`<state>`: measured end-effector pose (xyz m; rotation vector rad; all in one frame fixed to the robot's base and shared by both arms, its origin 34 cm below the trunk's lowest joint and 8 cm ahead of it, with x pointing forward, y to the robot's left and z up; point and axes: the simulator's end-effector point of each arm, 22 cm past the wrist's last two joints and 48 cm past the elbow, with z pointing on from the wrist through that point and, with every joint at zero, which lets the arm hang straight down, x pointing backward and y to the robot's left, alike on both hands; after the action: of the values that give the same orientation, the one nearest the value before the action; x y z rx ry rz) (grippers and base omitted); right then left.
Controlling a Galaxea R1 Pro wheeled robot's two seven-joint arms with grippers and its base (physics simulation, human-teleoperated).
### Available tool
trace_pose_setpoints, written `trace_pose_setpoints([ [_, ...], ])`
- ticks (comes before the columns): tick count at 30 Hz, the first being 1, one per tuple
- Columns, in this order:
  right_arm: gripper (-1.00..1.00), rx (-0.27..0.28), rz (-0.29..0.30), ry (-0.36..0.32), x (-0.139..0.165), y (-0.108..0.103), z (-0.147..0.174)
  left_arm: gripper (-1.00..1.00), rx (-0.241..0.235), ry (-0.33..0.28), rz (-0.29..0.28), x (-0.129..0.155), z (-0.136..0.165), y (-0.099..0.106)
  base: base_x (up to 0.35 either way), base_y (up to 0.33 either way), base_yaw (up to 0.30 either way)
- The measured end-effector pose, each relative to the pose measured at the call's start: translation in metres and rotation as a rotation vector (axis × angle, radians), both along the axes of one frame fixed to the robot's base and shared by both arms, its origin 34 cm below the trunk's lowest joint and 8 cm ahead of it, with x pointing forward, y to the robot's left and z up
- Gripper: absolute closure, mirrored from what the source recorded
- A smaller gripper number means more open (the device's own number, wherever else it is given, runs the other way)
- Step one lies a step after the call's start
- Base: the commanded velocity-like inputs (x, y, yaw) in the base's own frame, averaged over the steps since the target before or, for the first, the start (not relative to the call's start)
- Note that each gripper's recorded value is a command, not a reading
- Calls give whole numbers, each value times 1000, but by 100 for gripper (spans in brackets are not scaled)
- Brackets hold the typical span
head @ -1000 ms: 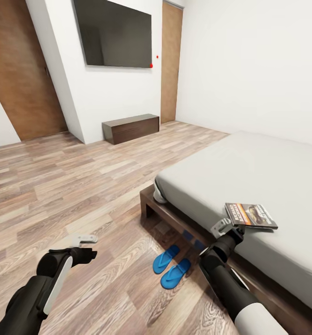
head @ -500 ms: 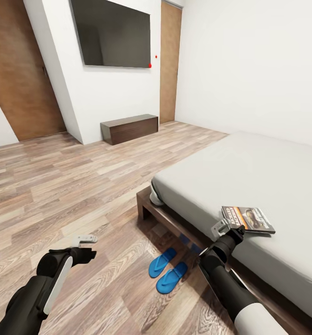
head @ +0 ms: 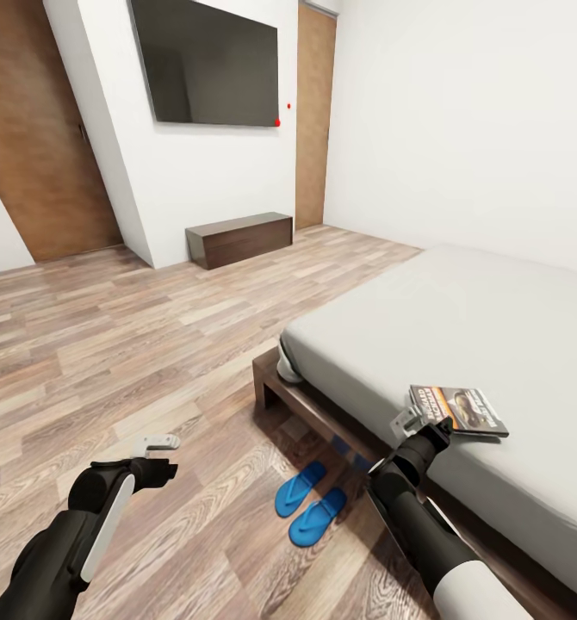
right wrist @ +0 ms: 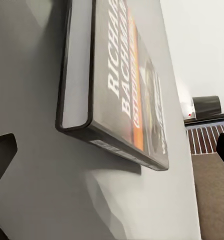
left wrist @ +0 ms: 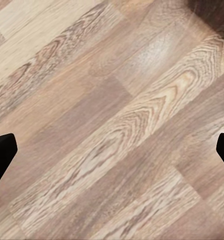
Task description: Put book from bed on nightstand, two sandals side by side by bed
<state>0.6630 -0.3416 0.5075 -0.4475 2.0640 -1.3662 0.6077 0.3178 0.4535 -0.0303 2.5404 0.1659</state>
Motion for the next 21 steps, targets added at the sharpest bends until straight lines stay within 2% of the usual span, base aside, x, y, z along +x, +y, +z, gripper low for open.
trace_pose_setpoints([
  [12, -100, 0, 1, 2, 2, 0, 8, -100, -15, -9, -4, 4, 12, -10, 0, 0, 0],
  [21, -100, -1, 0, 1, 2, 0, 9, -100, -8, -10, 2, 4, 12, -9, 0, 0, 0],
])
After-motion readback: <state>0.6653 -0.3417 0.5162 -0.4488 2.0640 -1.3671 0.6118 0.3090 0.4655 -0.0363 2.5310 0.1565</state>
